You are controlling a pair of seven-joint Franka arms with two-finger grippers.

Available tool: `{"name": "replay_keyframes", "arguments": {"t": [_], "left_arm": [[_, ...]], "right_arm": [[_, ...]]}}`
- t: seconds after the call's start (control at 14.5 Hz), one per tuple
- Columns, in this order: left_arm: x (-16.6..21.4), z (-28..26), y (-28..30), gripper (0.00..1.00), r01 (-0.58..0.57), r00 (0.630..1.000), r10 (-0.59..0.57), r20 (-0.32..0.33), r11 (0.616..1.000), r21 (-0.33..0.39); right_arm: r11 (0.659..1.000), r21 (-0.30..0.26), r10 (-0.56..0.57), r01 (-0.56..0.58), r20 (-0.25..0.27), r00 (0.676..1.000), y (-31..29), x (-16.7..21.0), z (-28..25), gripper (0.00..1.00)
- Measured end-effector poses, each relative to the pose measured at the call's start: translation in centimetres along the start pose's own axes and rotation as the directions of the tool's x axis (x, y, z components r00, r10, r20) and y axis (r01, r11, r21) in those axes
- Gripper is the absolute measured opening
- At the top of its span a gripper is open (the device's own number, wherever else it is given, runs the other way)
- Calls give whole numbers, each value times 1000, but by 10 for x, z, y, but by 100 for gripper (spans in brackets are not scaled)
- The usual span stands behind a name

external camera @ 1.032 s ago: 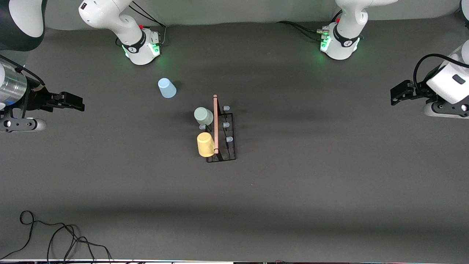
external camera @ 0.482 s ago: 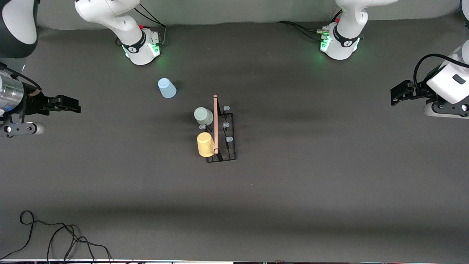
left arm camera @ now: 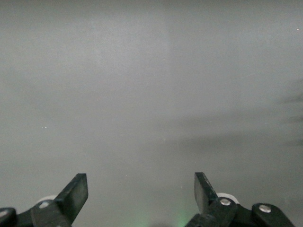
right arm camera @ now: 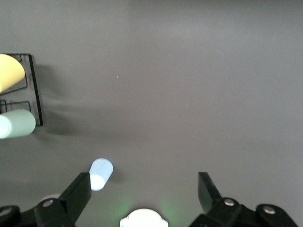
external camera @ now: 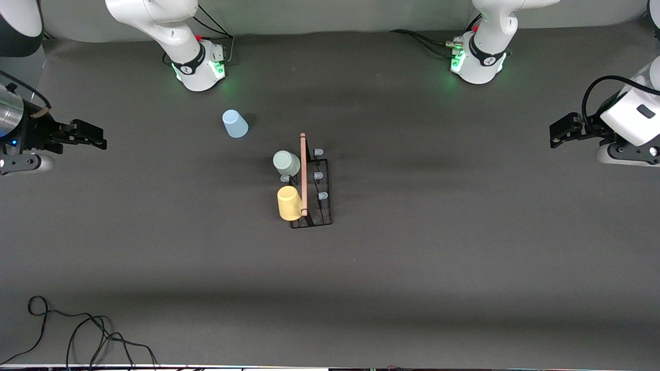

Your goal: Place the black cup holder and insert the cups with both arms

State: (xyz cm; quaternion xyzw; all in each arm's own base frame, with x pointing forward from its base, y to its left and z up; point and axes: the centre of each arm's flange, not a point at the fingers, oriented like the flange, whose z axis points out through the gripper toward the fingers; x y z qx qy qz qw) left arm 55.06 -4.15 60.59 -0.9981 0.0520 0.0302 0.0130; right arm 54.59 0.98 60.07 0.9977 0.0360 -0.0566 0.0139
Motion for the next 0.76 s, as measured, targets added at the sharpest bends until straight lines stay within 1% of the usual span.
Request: {"name": "replay_keyframes", "arguments": {"t": [0.07, 0.21, 0.76], "left_arm": [[0, 0, 0, 100, 0, 1000, 0, 0, 1000, 0], [0, 0, 0, 100, 0, 1000, 0, 0, 1000, 0], [0, 0, 0, 100, 0, 1000, 0, 0, 1000, 0]], "right_arm": [[1000, -1, -2, 2, -22, 1000, -1, -5, 4, 100], [1000, -2, -5, 5, -38, 999, -3, -14, 8, 100], [1000, -2, -7, 7, -38, 999, -4, -17, 11, 100]]}}
